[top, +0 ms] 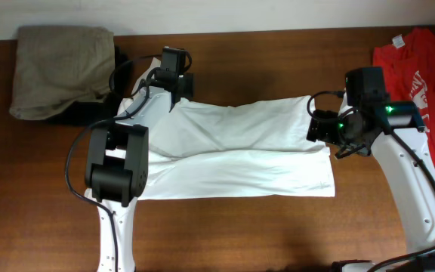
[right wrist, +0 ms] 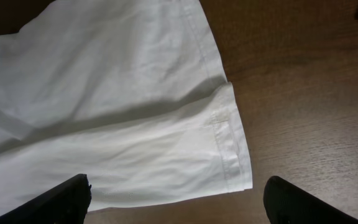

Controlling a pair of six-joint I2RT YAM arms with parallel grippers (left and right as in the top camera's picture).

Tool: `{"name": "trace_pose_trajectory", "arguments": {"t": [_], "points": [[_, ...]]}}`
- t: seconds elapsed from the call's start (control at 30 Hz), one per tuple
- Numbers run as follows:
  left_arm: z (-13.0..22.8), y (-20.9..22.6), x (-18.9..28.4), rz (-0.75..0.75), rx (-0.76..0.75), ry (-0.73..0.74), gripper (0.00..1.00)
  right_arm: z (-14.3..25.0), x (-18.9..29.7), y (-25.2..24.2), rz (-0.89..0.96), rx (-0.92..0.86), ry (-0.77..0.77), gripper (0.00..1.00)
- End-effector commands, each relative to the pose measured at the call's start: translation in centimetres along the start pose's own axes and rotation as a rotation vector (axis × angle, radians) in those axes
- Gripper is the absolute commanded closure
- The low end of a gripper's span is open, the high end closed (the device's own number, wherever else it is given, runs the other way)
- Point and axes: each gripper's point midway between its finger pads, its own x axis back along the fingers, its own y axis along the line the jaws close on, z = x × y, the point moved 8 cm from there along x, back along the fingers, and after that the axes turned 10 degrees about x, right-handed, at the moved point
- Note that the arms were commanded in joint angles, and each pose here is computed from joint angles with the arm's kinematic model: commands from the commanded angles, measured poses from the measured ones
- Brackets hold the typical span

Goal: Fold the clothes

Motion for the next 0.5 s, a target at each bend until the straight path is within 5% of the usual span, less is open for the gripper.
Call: {"name": "trace_pose_trajectory", "arguments": {"t": [0.0,0.13,0.47], "points": [[0.9,0.7,-1.8,-0.026,-0.004,0.022,0.34,-0.3,0.2,-0.1,0.0,0.002,-0.021,0.08],[0.9,1.1,-2.0,-0.03,0.002,0.019,0.5,-0.7,0.2,0.0,-0.004,0.003,-0.044,0.08],[0.4,1.8,-2.1,-0.039,0.015,0.003,0.65,-3.6,-2.0,0.3,-0.017,0.013,-0.132,0.1]]}}
